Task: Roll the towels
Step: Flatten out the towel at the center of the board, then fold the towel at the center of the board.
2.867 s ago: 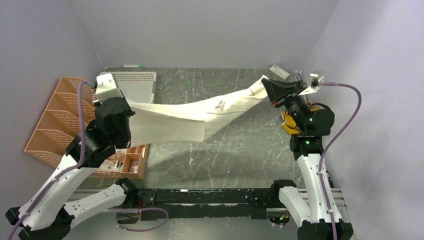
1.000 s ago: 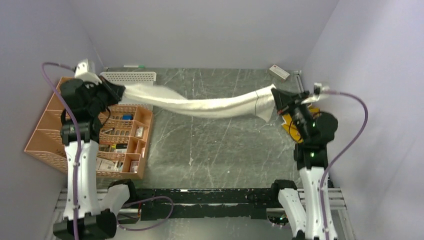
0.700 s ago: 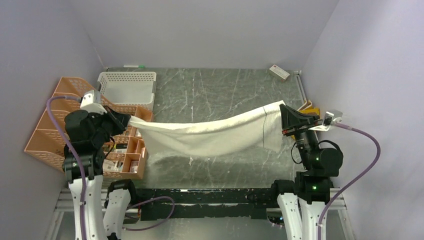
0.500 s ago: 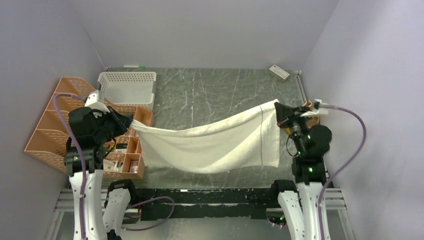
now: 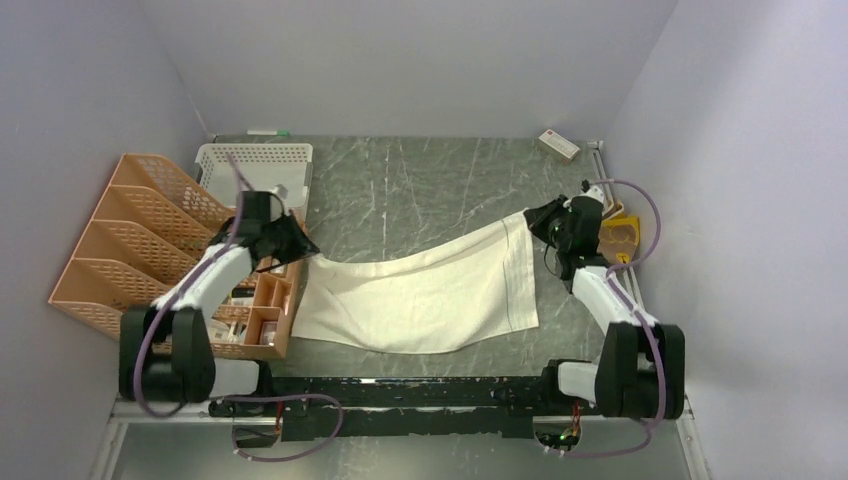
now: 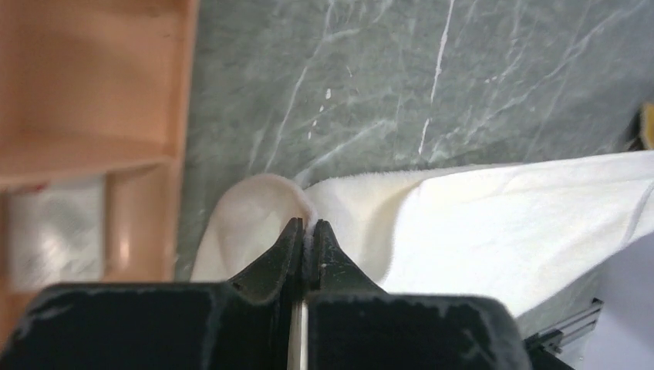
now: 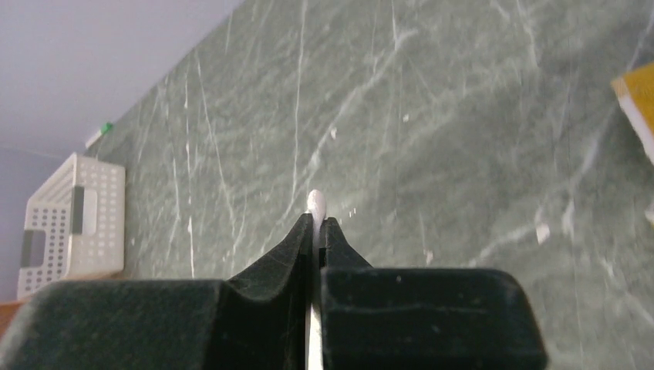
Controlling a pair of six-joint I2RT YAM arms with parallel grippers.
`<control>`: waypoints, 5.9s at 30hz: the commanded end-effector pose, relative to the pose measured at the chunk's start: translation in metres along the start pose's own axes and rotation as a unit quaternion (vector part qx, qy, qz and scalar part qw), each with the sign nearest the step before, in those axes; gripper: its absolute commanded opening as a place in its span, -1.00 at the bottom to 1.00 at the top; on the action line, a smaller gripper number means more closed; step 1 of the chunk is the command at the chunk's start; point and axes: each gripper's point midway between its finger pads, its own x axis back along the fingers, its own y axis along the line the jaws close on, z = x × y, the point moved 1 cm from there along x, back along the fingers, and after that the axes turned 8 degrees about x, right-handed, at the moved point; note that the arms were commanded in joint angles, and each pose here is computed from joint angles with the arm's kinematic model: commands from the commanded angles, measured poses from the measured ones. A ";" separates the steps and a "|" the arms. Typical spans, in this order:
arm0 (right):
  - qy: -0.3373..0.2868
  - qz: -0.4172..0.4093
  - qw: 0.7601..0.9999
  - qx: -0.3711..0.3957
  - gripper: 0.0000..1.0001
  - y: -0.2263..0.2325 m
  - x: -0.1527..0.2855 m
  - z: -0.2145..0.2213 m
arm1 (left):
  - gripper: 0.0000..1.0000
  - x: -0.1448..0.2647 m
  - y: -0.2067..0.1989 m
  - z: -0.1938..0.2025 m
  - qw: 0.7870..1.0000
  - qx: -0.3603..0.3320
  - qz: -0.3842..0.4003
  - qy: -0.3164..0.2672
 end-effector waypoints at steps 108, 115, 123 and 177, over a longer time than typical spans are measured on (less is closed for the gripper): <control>0.093 0.127 0.986 -0.054 0.60 -0.103 -0.001 0.061 | 0.91 -0.152 -0.108 -0.091 0.957 -0.287 0.016 -0.048; 0.014 0.122 0.992 0.029 0.63 -0.064 -0.013 -0.020 | 0.61 -0.181 -0.082 -0.114 0.965 -0.254 0.062 -0.034; 0.023 0.074 0.997 0.011 0.62 -0.048 -0.035 -0.022 | 0.66 -0.188 -0.064 -0.151 0.965 -0.247 0.027 -0.085; 0.020 0.034 0.998 0.043 0.61 -0.032 -0.022 -0.025 | -0.51 -0.238 -0.017 -0.126 0.950 -0.260 -0.153 -0.076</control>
